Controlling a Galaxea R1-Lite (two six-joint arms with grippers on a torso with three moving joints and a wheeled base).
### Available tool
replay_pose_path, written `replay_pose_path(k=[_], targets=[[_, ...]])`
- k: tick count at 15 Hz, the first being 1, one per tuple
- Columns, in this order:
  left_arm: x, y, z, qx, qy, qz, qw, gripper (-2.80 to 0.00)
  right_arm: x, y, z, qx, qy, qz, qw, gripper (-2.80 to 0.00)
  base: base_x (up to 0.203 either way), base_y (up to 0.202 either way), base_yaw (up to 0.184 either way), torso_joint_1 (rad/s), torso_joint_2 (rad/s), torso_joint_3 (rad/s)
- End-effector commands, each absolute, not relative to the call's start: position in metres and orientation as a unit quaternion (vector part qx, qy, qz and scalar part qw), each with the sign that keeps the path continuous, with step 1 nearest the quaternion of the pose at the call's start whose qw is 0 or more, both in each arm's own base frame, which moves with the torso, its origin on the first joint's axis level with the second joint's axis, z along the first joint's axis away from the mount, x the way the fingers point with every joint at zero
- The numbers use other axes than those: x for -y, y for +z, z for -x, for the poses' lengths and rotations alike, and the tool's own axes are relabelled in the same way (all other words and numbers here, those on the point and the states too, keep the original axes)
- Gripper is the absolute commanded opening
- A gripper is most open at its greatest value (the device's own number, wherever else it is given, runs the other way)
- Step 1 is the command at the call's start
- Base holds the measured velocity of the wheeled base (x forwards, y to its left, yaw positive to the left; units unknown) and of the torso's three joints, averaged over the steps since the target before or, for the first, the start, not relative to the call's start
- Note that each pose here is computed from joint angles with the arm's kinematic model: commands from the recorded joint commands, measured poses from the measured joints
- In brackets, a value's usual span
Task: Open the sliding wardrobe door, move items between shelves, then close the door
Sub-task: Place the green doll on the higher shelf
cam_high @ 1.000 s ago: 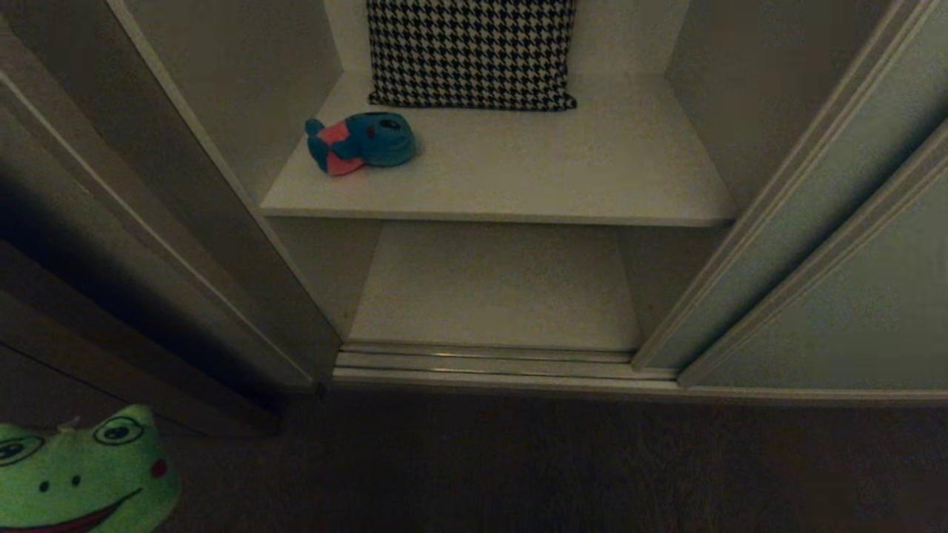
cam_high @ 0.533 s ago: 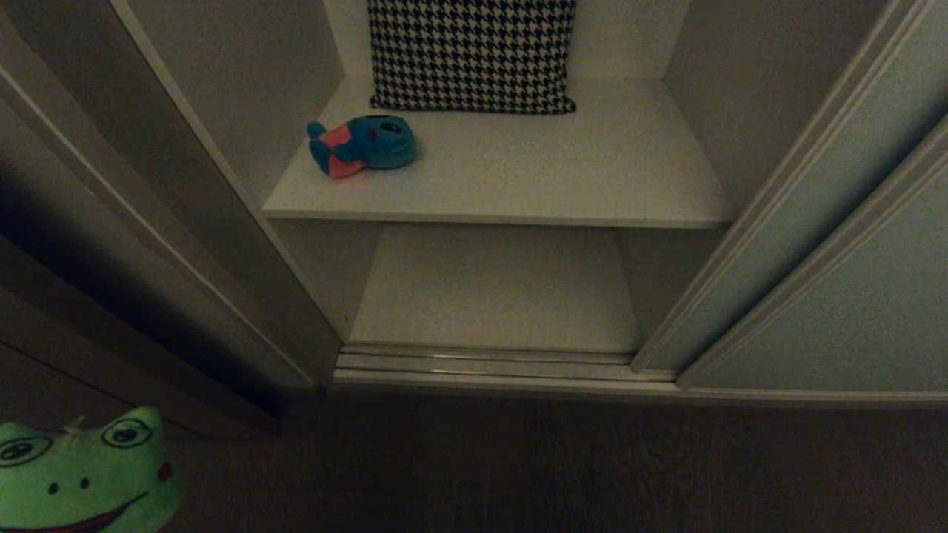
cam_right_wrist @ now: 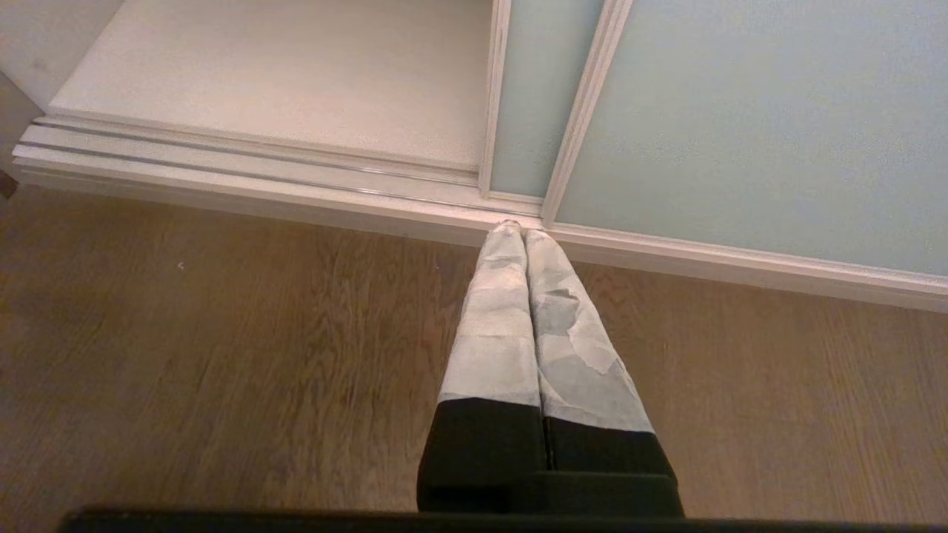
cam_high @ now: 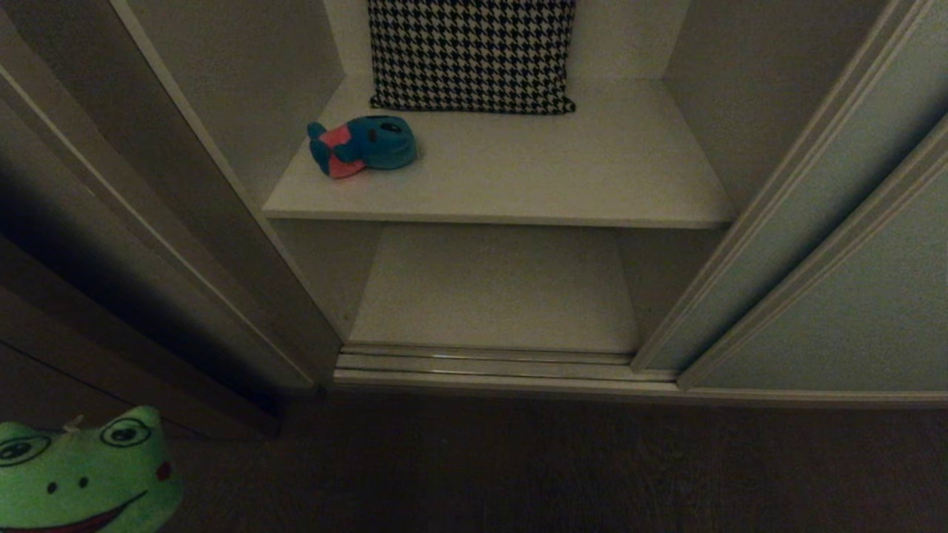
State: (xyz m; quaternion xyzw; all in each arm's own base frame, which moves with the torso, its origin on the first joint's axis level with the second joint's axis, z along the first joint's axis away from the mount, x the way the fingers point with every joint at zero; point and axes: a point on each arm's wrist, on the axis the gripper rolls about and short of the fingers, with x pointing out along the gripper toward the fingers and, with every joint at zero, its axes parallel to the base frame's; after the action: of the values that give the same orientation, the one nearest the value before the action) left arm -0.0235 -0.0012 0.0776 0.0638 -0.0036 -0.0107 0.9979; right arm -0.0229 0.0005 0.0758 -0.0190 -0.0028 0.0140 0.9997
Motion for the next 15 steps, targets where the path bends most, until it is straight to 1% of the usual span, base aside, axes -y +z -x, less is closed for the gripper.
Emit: replay_pose_path(k=[1,3,5,8,11,15], targets=[[0.001,0.093,0.028,0.025,-0.008,-0.060,0.998,-2.80,-0.001,0.076,0.023,0.004,0.014,0.019,1.000,-2.80,0.000,0.000,0.000,0.000,0.00,0.000],[0.001,0.112,0.036,0.054,0.002,-0.034,0.998,-2.80,-0.001,0.076,0.023,0.004,0.015,0.019,1.000,-2.80,0.000,0.000,0.000,0.000,0.00,0.000],[0.001,0.142,0.048,0.097,0.002,-0.032,0.995,-2.80,-0.001,0.076,0.023,0.004,0.014,0.019,1.000,-2.80,0.000,0.000,0.000,0.000,0.00,0.000],[0.002,0.187,0.037,0.064,-0.030,-0.035,0.997,-2.80,-0.001,0.076,0.023,0.004,0.014,0.019,1.000,-2.80,0.000,0.000,0.000,0.000,0.00,0.000],[0.004,0.235,0.004,0.025,-0.070,-0.028,0.997,-2.80,-0.001,0.076,0.023,0.004,0.014,0.019,1.000,-2.80,0.000,0.000,0.000,0.000,0.00,0.000],[0.006,0.277,-0.074,-0.019,-0.140,-0.002,0.990,-2.80,-0.001,0.076,0.023,0.004,0.014,0.019,1.000,-2.80,0.000,0.000,0.000,0.000,0.00,0.000]])
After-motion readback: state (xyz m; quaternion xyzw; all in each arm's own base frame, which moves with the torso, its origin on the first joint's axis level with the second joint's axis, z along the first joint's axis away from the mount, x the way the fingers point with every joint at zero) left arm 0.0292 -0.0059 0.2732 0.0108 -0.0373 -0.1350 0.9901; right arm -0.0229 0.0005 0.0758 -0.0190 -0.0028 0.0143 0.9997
